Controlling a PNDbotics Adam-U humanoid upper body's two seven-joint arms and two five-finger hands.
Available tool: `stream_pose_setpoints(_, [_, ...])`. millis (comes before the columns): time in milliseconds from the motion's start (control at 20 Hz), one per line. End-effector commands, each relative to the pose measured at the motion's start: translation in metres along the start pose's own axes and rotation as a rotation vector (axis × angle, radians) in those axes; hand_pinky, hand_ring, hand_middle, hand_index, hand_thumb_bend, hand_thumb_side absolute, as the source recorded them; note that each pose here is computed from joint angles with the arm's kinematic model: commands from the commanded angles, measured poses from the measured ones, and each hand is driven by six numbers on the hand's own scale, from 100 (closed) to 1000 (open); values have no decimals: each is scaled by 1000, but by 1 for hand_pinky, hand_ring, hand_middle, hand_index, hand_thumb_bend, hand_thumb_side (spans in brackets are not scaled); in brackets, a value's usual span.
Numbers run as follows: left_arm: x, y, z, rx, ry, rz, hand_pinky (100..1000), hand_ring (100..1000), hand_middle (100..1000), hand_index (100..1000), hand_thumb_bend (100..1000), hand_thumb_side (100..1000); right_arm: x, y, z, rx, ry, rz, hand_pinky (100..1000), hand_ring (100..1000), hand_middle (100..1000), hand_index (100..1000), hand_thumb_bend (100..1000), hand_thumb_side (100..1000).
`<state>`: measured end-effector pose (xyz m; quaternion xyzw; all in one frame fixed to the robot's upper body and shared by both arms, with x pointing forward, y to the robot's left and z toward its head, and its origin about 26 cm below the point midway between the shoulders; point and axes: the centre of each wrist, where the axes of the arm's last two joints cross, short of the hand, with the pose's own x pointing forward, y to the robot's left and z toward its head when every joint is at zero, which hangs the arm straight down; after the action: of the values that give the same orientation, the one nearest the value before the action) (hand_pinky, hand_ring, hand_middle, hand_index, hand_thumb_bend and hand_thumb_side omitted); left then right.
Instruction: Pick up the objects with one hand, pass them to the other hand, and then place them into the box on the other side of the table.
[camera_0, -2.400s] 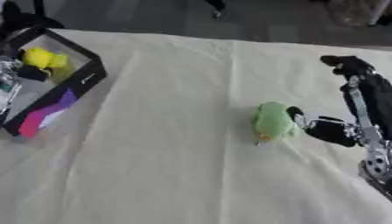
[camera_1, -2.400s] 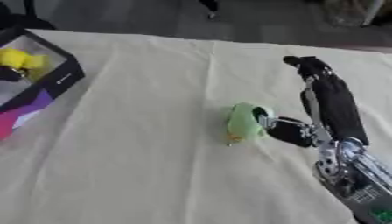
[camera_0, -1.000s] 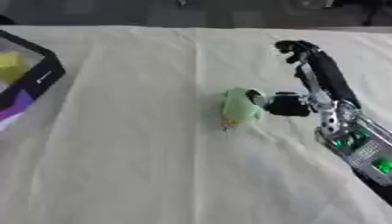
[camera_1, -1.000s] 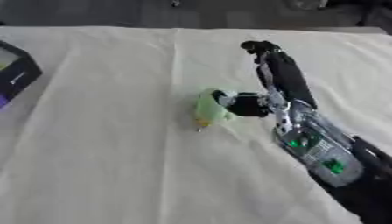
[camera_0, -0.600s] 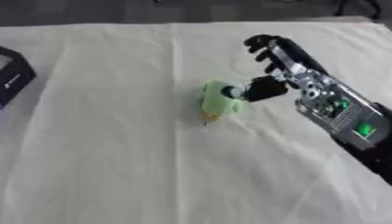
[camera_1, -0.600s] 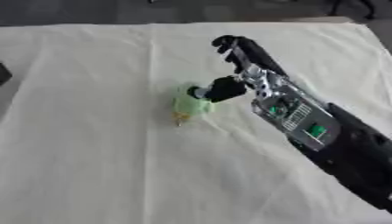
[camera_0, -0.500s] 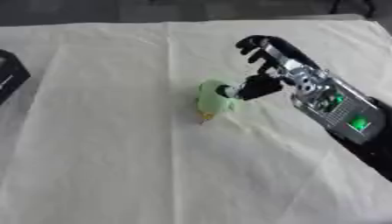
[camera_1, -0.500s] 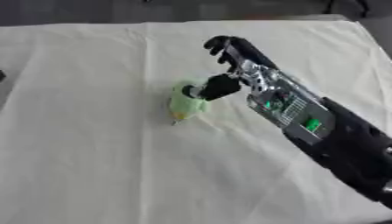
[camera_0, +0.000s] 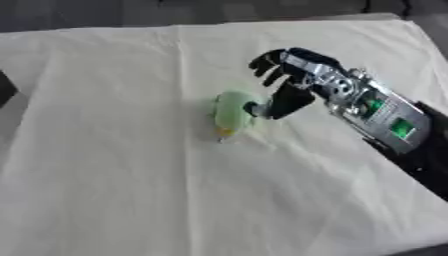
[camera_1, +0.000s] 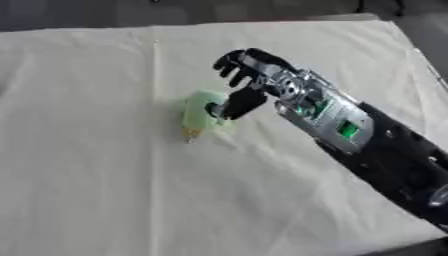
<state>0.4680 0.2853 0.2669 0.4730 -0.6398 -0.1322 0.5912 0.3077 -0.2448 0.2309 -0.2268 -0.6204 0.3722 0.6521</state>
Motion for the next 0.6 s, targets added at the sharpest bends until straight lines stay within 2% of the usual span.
stream_pose_setpoints(50, [9,12,-2,29,-23,10,901,721,682,656,250,378,-2,-10,-3,-8,3,16,684,790,792,861,369,100])
stream_pose_setpoints(250, [13,11,-1,27,-27,16,898,719,678,657,248,378,-9,-9,-11,5,18,24,711,800,799,867,369,100])
stream_pose_setpoints(450, [17,11,0,22,-38,26,897,718,676,657,246,380,-16,-7,-18,-8,39,70,745,819,811,879,385,100])
stream_pose_setpoints(500, [18,11,0,21,-40,29,896,718,675,657,246,380,-17,-7,-20,-10,38,87,755,827,814,882,401,100])
stream_pose_setpoints(550, [19,11,1,21,-42,30,896,717,675,658,246,379,-19,-7,-21,-7,35,102,760,832,819,888,466,114])
stream_pose_setpoints(600, [19,12,1,21,-43,31,895,717,675,658,245,378,-20,-7,-22,-2,31,115,763,833,819,889,494,129])
